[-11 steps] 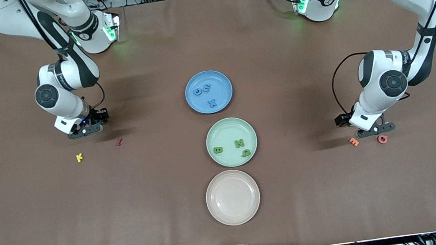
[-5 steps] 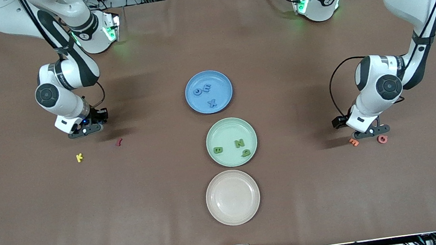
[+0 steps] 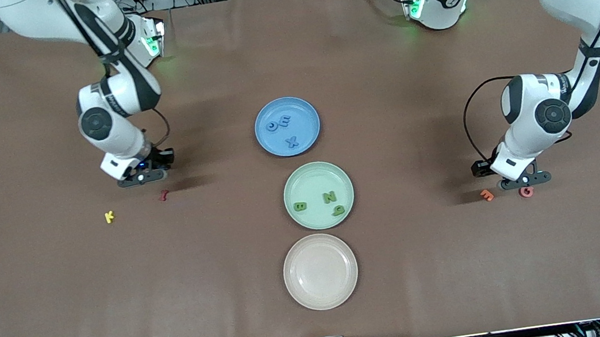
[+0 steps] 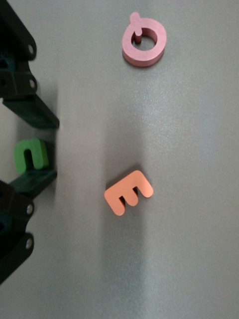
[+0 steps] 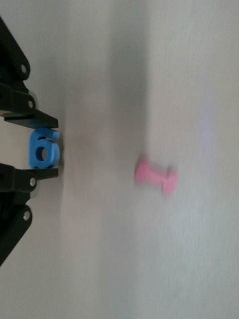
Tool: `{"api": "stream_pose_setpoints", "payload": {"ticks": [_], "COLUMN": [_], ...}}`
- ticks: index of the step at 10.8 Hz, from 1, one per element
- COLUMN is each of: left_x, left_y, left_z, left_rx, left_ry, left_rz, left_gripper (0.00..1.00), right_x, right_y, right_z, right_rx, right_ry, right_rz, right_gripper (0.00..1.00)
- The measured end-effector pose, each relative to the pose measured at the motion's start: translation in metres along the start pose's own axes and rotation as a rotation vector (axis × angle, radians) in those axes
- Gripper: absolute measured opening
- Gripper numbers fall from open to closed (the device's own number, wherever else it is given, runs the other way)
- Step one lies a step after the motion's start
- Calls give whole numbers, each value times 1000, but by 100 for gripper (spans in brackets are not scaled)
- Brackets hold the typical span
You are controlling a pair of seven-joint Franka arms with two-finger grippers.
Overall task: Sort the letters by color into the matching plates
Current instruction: 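Place the blue 9 on the blue plate while the left gripper places green u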
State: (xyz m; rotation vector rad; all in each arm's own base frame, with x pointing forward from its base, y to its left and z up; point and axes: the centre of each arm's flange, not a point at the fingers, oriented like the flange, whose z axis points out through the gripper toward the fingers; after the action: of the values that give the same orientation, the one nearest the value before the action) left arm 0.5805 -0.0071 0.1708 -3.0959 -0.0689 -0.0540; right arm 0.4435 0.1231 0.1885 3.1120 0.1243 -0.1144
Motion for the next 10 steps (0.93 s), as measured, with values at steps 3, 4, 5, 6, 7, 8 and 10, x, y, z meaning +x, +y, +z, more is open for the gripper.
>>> {"api": "stream_pose_setpoints", "payload": {"ticks": [3, 4, 5, 6, 7, 8, 10], "left_x": [0, 0, 0, 0, -1, 0, 6], "left_y": [3, 6, 13, 21, 25, 26, 39], "left_z": [-1, -1, -2, -3, -3, -4, -13], "left_rx": [-1, -4, -11, -18, -21, -22, -42], "left_ry": [4, 8, 11, 12, 12, 15, 45], "left_rz": [-1, -11, -16, -20, -21, -24, -61], "left_gripper": [33, 33, 33, 33, 33, 33, 33], "right_x": [-12, -19, -25, -29, -32, -34, -37], "right_y": [-103, -135, -162, -188, -214, -241, -295], "right_z": [-17, -23, -30, -36, -40, -44, -49], "right_rx": [28, 54, 88, 119, 143, 162, 197], "right_ry": [33, 27, 16, 6, 0, -1, -3], "right_rz": [150, 195, 241, 282, 323, 369, 451], "right_gripper": [36, 36, 36, 36, 36, 36, 36]}}
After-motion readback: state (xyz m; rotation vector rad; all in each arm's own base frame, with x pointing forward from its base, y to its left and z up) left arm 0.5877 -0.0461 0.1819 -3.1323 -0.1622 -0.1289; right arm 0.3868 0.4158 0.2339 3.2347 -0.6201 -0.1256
